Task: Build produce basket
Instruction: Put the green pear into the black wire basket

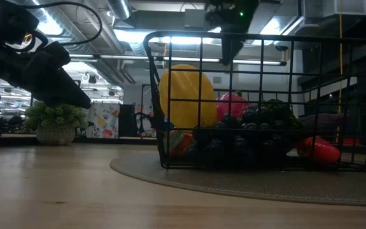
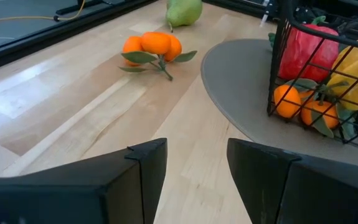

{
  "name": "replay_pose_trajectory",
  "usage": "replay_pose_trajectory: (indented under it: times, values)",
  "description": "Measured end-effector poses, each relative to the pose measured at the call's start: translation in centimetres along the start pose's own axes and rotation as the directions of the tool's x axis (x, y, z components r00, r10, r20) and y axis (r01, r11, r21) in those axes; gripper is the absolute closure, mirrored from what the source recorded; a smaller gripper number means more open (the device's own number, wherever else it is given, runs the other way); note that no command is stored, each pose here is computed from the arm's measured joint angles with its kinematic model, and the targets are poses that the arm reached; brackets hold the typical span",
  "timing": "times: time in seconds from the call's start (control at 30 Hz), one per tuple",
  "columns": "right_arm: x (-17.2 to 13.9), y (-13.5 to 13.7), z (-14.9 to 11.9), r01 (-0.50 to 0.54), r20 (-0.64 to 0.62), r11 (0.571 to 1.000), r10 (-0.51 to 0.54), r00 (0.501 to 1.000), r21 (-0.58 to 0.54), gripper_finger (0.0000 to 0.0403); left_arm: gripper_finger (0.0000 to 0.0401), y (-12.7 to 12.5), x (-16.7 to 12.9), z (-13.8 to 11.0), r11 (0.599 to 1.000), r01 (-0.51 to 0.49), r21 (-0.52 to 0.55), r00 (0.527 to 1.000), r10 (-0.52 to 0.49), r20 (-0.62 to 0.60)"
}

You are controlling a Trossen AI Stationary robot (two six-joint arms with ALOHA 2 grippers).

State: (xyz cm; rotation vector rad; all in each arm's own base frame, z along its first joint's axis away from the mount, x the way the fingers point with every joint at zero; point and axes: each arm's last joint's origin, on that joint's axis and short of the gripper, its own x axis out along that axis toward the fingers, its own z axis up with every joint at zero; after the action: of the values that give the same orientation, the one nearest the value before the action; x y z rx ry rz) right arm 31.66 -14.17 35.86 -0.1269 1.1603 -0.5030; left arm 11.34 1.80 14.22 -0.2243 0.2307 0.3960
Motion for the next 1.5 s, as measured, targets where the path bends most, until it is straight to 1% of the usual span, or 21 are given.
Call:
replay_pose_trajectory:
  times: [0.17, 0.23, 0.33, 0.47, 0.6, 0.77, 0.97, 1.2, 1.5]
  values:
    - [0.9, -2.9, -0.9, -0.131, 0.012, 0.988, 0.130, 0.991, 0.083, 0.0264, 0.0244, 0.0, 0.0, 0.0, 1.000, 0.000, -0.003, 1.000, 0.000, -0.001]
    - [1.2, -3.8, -1.1, -0.164, 0.026, 0.981, 0.162, 0.986, 0.106, 0.0264, 0.0244, 0.0, 0.0, 0.0, 1.000, 0.000, -0.003, 1.000, 0.000, -0.001]
    - [1.4, -4.9, -1.4, -0.178, 0.038, 0.977, 0.175, 0.984, 0.114, 0.0264, 0.0244, 0.0, 0.0, 0.0, 1.000, 0.000, -0.003, 1.000, 0.000, -0.002]
    - [1.9, -6.0, -1.7, -0.165, 0.034, 0.976, 0.161, 0.986, 0.143, 0.0264, 0.0244, 0.0, 0.0, 0.0, 1.000, 0.000, -0.003, 1.000, 0.000, -0.001]
    - [3.3, -6.4, -1.8, -0.168, 0.001, 0.973, 0.171, 0.985, 0.159, 0.0264, 0.0244, 0.0, 0.0, 0.0, 1.000, 0.000, -0.003, 1.000, 0.000, -0.002]
    - [6.5, -6.2, -1.5, -0.191, -0.070, 0.975, 0.200, 0.977, 0.114, 0.0264, 0.0244, 0.0, 0.0, 0.0, 1.000, 0.000, -0.003, 1.000, 0.000, -0.002]
    - [11.3, -5.2, -1.4, -0.232, -0.180, 0.969, 0.244, 0.953, 0.089, 0.0264, 0.0244, 0.0, 0.0, 0.0, 1.000, 0.000, -0.002, 1.000, 0.000, -0.004]
    - [16.1, -3.8, -2.5, -0.298, -0.354, 0.951, 0.308, 0.883, 0.082, 0.0264, 0.0244, 0.0, 0.0, 0.0, 1.000, -0.001, 0.001, 1.000, 0.001, -0.004]
    - [21.2, -2.3, -3.5, -0.335, -0.458, 0.937, 0.342, 0.821, 0.098, 0.0264, 0.0244, 0.0, 0.0, -0.1, 1.000, -0.001, 0.002, 1.000, 0.001, -0.005]
